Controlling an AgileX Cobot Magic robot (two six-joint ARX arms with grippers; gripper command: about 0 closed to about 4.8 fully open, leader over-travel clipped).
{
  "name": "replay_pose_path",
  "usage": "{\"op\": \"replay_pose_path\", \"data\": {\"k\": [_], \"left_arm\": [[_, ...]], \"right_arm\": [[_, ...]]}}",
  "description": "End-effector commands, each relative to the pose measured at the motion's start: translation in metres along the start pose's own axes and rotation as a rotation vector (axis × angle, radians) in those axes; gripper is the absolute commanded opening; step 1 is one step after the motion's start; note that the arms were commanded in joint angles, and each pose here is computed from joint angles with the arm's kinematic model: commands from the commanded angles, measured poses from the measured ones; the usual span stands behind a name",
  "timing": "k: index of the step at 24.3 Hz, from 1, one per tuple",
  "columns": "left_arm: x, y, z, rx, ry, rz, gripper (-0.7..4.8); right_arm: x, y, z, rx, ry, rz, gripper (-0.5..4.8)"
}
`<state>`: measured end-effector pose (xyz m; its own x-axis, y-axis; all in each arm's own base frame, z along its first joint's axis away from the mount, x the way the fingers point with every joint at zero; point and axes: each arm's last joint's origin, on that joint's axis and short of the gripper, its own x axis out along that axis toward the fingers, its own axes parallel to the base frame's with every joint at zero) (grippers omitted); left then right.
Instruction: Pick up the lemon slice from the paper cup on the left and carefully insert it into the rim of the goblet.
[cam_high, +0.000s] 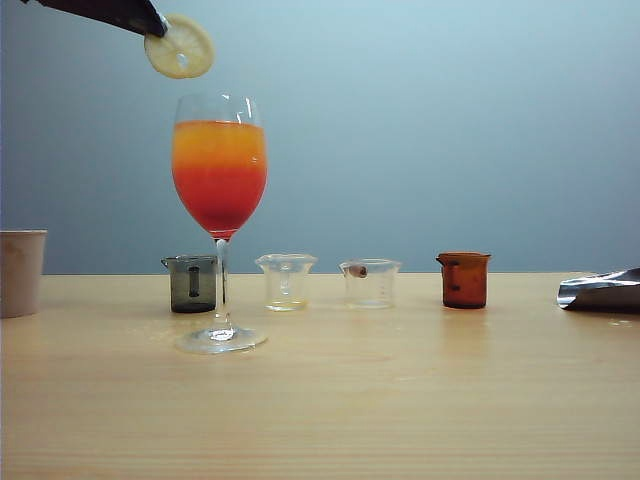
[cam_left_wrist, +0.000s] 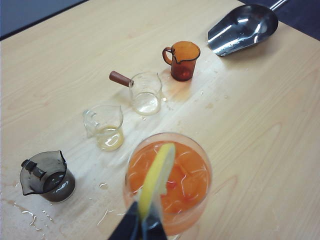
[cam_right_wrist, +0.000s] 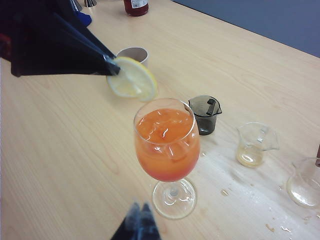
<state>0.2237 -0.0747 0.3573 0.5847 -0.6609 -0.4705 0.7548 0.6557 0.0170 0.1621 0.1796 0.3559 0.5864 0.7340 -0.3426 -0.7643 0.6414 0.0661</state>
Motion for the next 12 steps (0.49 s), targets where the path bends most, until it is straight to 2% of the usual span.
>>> {"op": "replay_pose_path", "data": {"k": [1,12], "left_arm": [[-0.0020,-0.0009,0.0021,0.005,-0.006,0.000,-0.06],[-0.0018,-0.0020,-0.0043,-0.017,0.060,0.008,-0.06]], "right_arm": [[-0.0019,0.0005,0.0044,-0.005,-0.027,0.003,-0.05],[-0.0019,0.0005,0.0044,-0.005,-0.027,0.003,-0.05]]}}
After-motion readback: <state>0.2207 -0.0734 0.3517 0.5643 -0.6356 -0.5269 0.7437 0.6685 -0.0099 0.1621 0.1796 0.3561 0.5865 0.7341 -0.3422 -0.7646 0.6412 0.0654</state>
